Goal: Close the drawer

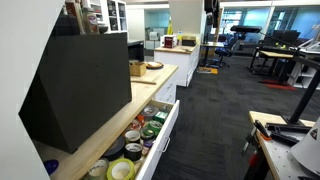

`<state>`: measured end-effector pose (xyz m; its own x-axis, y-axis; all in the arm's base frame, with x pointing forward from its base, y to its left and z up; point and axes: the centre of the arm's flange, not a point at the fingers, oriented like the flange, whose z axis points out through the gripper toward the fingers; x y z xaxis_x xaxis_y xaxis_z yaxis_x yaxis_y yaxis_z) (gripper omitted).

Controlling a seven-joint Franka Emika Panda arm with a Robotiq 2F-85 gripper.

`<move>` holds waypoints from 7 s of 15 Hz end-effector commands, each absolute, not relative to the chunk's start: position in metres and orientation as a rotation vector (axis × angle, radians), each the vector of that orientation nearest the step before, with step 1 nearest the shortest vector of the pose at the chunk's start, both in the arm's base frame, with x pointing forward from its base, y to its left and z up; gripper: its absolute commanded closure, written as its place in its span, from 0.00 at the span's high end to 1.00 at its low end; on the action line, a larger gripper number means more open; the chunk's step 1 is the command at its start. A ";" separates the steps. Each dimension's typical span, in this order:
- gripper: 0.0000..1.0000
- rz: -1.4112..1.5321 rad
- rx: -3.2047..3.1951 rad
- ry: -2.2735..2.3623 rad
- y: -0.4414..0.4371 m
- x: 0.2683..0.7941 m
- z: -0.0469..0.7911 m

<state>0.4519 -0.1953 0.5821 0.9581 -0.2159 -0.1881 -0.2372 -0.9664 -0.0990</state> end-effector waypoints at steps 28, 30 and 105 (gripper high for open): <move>1.00 0.256 -3.140 0.138 -0.130 0.471 0.411; 1.00 0.256 -3.140 0.137 -0.130 0.471 0.411; 1.00 -0.562 -3.060 0.002 -0.007 0.517 0.029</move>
<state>0.5114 -0.0023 0.0298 0.9460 0.0072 0.3242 0.0123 -0.9998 -0.0138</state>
